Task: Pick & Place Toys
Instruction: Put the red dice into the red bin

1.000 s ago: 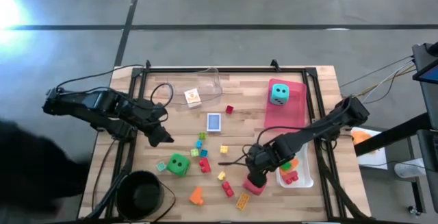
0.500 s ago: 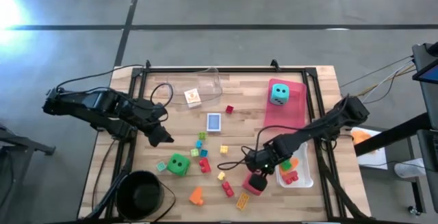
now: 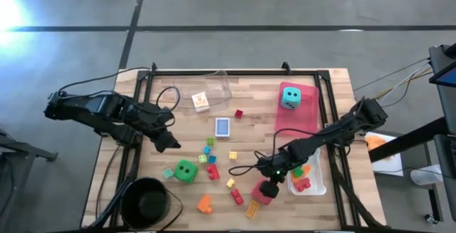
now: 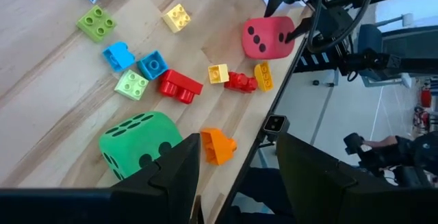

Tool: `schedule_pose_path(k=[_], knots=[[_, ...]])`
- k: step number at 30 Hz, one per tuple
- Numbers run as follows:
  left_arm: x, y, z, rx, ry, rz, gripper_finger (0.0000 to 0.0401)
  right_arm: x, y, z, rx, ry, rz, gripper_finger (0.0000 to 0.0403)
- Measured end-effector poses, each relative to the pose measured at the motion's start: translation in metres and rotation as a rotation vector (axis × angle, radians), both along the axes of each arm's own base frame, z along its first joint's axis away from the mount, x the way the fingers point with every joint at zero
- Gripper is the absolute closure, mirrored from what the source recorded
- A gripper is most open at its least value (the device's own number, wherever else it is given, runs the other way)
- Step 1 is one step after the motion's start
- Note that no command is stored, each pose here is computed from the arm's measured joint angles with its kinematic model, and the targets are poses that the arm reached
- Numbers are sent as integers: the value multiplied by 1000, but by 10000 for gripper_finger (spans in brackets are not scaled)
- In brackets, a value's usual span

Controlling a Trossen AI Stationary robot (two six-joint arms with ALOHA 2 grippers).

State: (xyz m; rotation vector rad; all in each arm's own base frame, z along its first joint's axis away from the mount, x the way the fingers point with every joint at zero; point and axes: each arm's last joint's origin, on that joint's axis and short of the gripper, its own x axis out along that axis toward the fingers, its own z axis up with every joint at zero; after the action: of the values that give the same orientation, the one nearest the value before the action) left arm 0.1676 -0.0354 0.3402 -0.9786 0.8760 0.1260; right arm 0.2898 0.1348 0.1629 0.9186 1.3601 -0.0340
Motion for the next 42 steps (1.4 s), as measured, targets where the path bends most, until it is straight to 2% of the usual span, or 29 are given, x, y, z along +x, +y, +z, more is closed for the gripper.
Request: schedule_pose_path(k=[3,7,8,22,35,42], knots=[[0,0,0,0,0,1,204,-1,-1,-2,1,13,-15,135],[0,0,0,-7,3,8,204,-2,-1,-4,11,23,-39,220],[0,0,0,-7,3,8,205,-2,-1,-5,16,25,-41,227],[0,0,0,-5,3,10,204,9,4,8,25,-29,-41,228],[0,0,0,-14,14,20,204,21,3,37,-163,-85,-81,244],[-1,0,-1,-25,29,34,204,26,2,58,-230,-149,-128,246]])
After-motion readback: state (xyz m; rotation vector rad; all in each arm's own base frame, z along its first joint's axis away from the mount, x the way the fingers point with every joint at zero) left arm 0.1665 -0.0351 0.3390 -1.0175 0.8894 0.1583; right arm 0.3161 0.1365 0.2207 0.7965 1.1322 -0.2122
